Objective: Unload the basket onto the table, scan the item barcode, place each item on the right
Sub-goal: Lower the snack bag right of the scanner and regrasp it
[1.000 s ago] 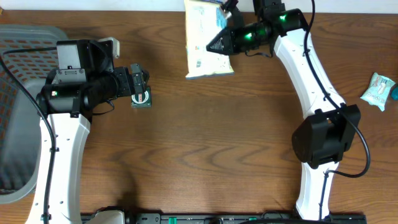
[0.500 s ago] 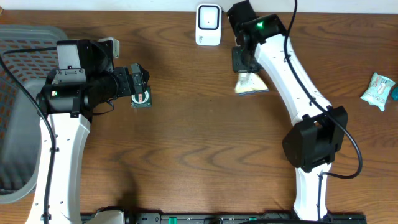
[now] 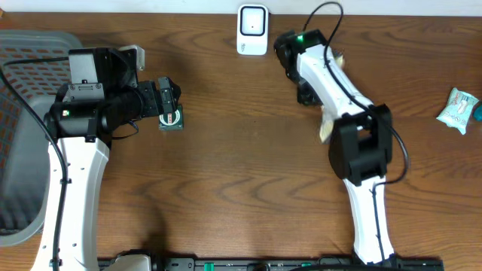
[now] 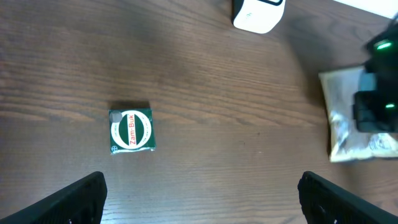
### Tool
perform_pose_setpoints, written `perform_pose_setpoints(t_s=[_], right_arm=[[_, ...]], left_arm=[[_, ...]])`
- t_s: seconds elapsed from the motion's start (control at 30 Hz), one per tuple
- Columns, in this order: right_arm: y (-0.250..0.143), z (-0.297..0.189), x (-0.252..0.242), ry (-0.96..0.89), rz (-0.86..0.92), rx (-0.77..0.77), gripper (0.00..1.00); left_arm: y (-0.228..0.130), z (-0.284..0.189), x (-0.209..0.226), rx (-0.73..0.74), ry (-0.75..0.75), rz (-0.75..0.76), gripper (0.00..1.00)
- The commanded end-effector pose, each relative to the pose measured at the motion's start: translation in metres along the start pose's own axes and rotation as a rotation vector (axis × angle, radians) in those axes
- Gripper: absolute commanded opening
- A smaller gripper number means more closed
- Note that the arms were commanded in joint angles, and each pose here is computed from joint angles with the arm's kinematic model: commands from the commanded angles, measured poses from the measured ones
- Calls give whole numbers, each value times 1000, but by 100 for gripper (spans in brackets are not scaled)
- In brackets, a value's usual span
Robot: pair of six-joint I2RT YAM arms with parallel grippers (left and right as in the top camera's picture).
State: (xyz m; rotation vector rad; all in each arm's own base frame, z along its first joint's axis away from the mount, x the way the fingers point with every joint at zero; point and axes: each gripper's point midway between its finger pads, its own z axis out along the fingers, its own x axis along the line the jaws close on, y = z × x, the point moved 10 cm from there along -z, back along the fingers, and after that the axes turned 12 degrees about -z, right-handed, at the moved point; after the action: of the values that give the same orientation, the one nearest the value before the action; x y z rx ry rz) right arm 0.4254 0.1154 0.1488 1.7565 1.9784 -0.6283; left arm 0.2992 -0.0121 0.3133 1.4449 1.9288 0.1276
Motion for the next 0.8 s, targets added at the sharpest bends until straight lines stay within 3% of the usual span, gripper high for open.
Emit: perform_pose_setpoints(t_s=[0.0, 0.2, 0.37, 0.43, 0.77], right_arm=[[1, 6, 2, -55, 3, 10, 11], [-5, -12, 9, -47, -19, -23, 18], [-11, -38, 23, -26, -44, -85, 70], [-14, -48, 31, -9, -57, -108, 80], [-21, -92, 87, 210, -209, -251, 85]], left_arm=[[1, 1, 0, -2, 6, 14, 98], [1, 1, 0, -2, 6, 14, 98], [1, 1, 0, -2, 6, 14, 98], [1, 1, 0, -2, 6, 14, 98], [1, 1, 0, -2, 6, 14, 98]])
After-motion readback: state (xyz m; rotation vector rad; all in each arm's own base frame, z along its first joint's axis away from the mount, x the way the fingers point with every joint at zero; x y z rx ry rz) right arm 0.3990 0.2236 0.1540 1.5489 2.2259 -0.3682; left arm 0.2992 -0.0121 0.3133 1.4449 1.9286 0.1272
